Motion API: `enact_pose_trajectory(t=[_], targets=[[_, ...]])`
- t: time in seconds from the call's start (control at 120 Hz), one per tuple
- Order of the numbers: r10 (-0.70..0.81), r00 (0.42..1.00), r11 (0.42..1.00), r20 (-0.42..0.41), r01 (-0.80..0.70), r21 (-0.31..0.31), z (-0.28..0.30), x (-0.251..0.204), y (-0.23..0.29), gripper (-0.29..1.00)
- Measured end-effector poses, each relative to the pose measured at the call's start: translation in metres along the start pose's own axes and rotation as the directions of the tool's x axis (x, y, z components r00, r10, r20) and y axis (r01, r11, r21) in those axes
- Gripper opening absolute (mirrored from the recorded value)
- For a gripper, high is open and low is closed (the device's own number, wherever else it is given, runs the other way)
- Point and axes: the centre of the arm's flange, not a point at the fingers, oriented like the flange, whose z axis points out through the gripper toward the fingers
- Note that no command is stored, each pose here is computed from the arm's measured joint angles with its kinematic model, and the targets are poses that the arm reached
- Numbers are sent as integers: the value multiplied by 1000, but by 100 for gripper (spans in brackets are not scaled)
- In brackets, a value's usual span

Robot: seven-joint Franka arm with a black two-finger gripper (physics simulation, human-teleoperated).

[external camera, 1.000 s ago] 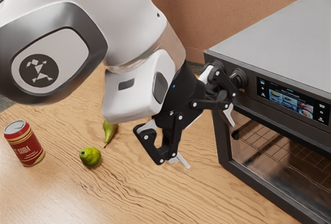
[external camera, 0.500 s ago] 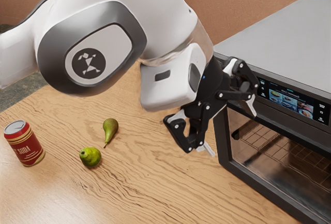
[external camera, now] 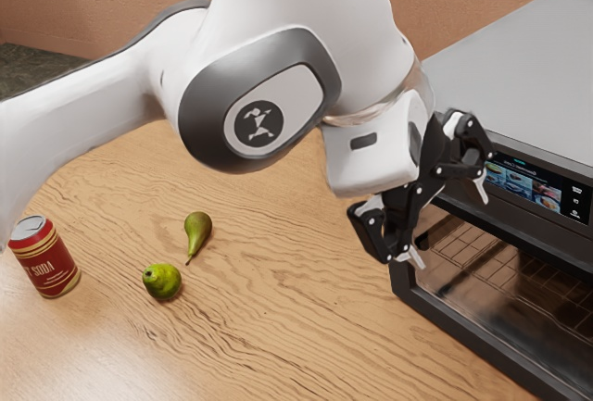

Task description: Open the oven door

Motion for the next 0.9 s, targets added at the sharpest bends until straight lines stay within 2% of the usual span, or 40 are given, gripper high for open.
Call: enact_pose_trajectory(t=[0.25, 0.342, 0.35, 0.375, 0.442, 0.475, 0.517, 0.533, 0.55, 0.575, 0.608, 0.667, 0.75, 0.833, 0.9], targets=[[0, 1000, 1000, 25, 1, -29, 27, -2, 7, 73], [-2, 998, 1000, 61, 3, -22, 17, -4, 47, 67], [-2, 998, 1000, 69, 3, -16, 12, -5, 57, 65], [4, 995, 1000, 102, -6, 20, -13, -1, 103, 47], [49, 985, 986, 167, -75, 151, -64, 18, 247, 55], [54, 982, 975, 180, -90, 201, -74, 18, 295, 58], [-11, 992, 941, 129, -33, 336, -145, 5, 305, 61], [-76, 992, 922, 97, 33, 385, -185, -12, 292, 62], [-163, 985, 905, 64, 123, 408, -226, -37, 266, 63], [-276, 961, 874, 7, 247, 418, -275, -76, 204, 64], [-381, 924, 840, -41, 364, 402, -301, -117, 146, 65], [-580, 815, 758, -22, 549, 351, -299, -181, 111, 66], [-793, 607, 604, 55, 770, 207, -232, -258, 82, 68], [-896, 416, 429, 156, 901, 63, -142, -312, 69, 69], [-931, 287, 296, 225, 955, 7, -93, -338, 69, 69]])
